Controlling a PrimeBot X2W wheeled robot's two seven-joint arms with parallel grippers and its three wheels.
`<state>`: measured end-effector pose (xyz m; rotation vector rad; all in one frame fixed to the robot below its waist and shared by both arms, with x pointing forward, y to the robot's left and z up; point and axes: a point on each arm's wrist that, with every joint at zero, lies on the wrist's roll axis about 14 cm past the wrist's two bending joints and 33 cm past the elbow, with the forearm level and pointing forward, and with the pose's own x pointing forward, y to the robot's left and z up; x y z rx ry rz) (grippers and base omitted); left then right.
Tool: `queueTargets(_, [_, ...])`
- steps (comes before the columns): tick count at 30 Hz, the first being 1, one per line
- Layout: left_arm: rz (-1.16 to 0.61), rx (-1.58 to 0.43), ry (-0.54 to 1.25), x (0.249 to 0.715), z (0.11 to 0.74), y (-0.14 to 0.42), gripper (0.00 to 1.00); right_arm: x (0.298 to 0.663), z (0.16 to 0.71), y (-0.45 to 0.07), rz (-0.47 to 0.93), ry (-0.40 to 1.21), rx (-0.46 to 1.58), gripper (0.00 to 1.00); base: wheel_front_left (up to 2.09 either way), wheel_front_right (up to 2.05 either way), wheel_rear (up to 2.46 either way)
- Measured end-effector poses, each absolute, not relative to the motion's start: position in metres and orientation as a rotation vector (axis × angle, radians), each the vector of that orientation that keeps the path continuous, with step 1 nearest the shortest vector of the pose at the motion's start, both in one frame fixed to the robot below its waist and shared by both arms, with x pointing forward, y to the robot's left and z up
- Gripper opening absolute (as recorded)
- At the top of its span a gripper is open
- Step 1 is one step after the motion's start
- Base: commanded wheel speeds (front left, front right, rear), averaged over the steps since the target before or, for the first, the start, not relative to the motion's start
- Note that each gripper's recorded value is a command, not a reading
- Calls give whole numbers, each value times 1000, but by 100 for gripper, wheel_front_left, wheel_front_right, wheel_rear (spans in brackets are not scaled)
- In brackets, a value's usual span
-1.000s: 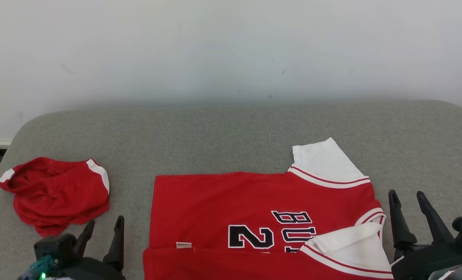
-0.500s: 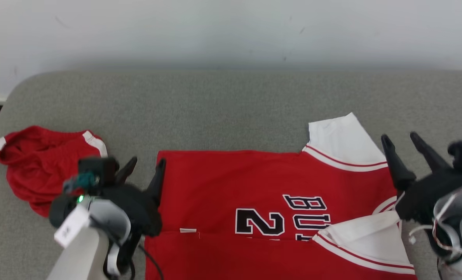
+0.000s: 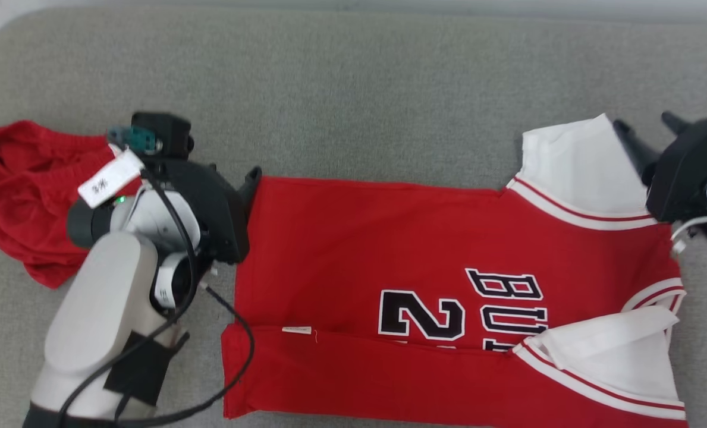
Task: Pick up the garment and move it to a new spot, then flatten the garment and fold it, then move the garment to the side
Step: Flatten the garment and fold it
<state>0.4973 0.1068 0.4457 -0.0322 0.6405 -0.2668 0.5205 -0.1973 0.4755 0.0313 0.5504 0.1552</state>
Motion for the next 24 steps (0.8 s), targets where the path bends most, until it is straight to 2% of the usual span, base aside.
queueTargets(4, [-254,-20,707,513,432,111,100,544,463,-198,148,623,23,100,0,0,0])
queueTargets(11, [-234,7,864,509,386,122,100,553,417,-189,162,775,20,100,0,0,0])
queueTargets(24, [-278,14,884,520,383,113,100,565,396,-193,125,845,43,100,0,0,0])
